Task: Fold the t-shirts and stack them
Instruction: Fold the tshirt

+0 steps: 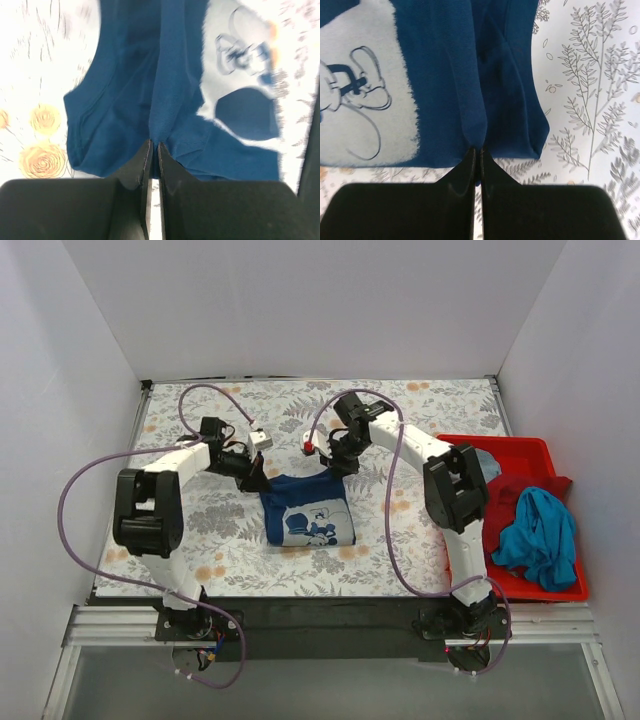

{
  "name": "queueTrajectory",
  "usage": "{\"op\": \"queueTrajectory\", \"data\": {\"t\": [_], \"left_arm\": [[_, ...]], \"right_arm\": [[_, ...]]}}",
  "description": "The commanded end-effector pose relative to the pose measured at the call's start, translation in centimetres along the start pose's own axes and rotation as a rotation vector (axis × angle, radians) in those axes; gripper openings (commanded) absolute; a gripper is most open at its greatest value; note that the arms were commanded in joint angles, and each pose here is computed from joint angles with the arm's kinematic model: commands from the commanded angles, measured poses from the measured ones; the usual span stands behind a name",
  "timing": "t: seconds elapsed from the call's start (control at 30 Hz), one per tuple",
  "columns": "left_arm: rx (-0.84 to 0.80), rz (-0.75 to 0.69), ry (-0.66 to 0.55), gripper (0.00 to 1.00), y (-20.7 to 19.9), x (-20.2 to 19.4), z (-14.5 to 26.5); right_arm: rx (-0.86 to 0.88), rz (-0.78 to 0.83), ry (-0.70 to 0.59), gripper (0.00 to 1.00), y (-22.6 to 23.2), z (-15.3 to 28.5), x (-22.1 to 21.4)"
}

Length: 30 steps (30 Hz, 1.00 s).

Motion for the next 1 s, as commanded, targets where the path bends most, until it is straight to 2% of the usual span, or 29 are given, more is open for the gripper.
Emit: {"op": "queueTrajectory", "data": {"t": [0.0, 0.13, 0.3, 0.43, 0.53, 0.6, 0.63, 0.7, 0.73, 0.77, 0.87, 0.9, 0.93, 0.97], "left_arm": [[0.055, -0.003, 0.007, 0.00, 2.9, -0.1, -0.9], [0.067, 0.041, 0.037, 0.00, 3.5, -1.6, -1.6], [0.064, 0.079, 0.083, 0.01, 3.2, -3.7, -2.2], [0.014, 0.078, 0.098, 0.02, 0.4, -5.3, -2.5], [-0.012, 0.029, 0.067, 0.04, -2.2, -4.8, -1.6], [-0.021, -0.008, 0.032, 0.09, -3.8, -4.2, -0.7], [-0.016, -0.015, 0.026, 0.22, -4.2, -4.0, -0.3], [-0.008, -0.067, -0.012, 0.34, -5.0, -2.5, 0.6], [-0.013, -0.087, -0.023, 0.38, -5.4, -2.0, 0.8], [-0.016, -0.109, -0.039, 0.45, -5.6, -1.4, 1.1], [-0.045, -0.175, -0.077, 0.48, -6.6, 0.7, 1.0], [-0.044, -0.202, -0.078, 0.48, -6.7, 1.5, 0.9], [-0.066, -0.233, -0.061, 0.48, -7.2, 1.6, 0.0], [-0.071, -0.256, -0.053, 0.49, -7.3, 1.8, -0.5]], "right_arm": [[0.021, 0.009, -0.021, 0.01, -1.4, -1.8, -0.4], [0.057, -0.085, -0.037, 0.01, -0.6, -2.9, -0.8], [0.166, -0.265, -0.024, 0.01, 4.3, -4.2, -1.4], [0.195, -0.316, -0.027, 0.01, 8.8, -3.8, -0.8], [0.190, -0.331, -0.046, 0.01, 11.3, -2.8, 0.0], [0.179, -0.356, -0.067, 0.13, 11.7, -1.7, 0.8], [0.180, -0.374, -0.079, 0.24, 11.9, -1.3, 1.1], [0.163, -0.425, -0.150, 0.42, 11.7, 0.3, 2.4], [0.145, -0.433, -0.186, 0.58, 11.0, 1.0, 3.1], [0.151, -0.500, -0.238, 0.60, 10.6, 1.8, 3.6], [0.161, -0.624, -0.358, 0.56, 8.2, 3.5, 4.7], [0.183, -0.673, -0.367, 0.51, 7.6, 2.9, 4.3], [0.192, -0.705, -0.379, 0.41, 7.1, 2.8, 4.2], [0.189, -0.715, -0.407, 0.37, 6.1, 3.1, 4.4]]}}
Point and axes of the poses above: each gripper's point midway between its finger pads, its own z axis back along the fingers, its own y axis along the line the jaws close on, x = y × z, the point moved 5 cm from there along z, back along the fingers, and after that the axes turned 13 degrees about z, right-handed, at the moved point
